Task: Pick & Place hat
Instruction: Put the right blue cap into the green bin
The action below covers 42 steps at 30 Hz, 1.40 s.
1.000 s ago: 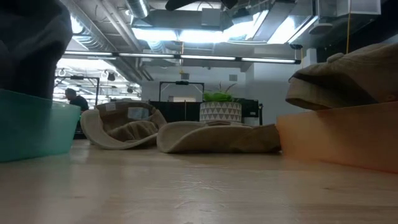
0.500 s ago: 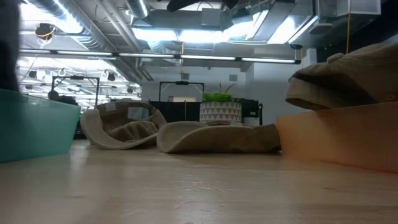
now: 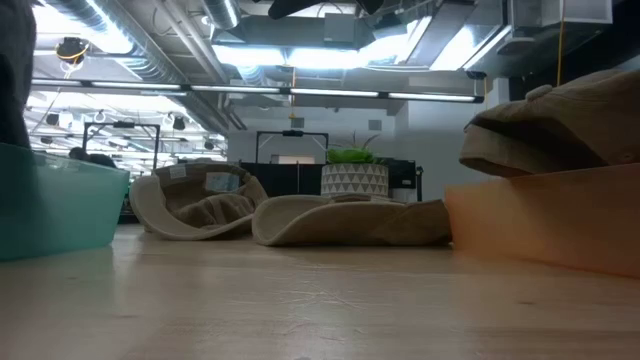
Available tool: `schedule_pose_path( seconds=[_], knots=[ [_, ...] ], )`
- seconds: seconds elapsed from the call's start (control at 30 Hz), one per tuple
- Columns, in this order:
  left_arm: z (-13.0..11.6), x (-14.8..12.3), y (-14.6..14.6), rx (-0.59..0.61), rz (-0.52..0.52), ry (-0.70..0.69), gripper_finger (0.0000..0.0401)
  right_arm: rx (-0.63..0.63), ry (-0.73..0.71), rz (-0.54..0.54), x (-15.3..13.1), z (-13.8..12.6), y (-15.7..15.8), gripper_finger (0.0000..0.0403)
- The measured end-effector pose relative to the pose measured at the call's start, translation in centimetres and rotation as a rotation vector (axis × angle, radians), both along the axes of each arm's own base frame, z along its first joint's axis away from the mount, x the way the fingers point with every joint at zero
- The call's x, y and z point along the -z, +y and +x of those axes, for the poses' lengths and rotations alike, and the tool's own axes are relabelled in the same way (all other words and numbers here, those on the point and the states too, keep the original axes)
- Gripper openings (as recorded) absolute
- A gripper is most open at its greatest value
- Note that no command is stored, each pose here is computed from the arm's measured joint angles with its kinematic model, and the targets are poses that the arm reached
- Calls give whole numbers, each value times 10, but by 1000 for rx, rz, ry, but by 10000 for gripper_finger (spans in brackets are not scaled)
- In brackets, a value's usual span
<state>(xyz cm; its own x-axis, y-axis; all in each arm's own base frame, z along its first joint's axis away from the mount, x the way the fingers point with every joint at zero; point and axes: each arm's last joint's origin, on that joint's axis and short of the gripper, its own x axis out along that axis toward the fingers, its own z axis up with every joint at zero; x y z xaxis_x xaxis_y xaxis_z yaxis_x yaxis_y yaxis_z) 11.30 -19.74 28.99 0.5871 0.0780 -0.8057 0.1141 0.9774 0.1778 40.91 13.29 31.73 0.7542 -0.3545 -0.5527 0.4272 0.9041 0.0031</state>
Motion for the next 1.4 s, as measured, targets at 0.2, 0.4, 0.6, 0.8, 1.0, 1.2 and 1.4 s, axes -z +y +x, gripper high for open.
schedule_pose_path(
  seconds=[0.2, 0.4, 0.6, 0.8, 1.0, 1.2, 1.4],
  knots=[
    [2, 12, 5, -35, 21, 28, 153, 0, 4, -1, 0, 0, 0, 133],
    [4, 2, 4, 57, 75, 22, 177, 4, 26, -5, 2, -2, -1, 133],
    [9, -44, -3, 93, -34, -84, 170, 6, 25, -6, 2, -2, -1, 133],
    [12, -69, 1, 99, 113, -296, 158, 23, 19, -22, 2, -2, -1, 133],
    [34, -61, 22, -4, 239, -247, 129, 23, 19, -22, 2, -2, -1, 133],
    [59, -27, 40, -66, 188, -53, 97, 23, 19, -22, 2, -2, -1, 133],
    [73, -1, 46, -12, 76, 79, 57, 21, 22, -25, 2, -2, -2, 133]
  ],
)
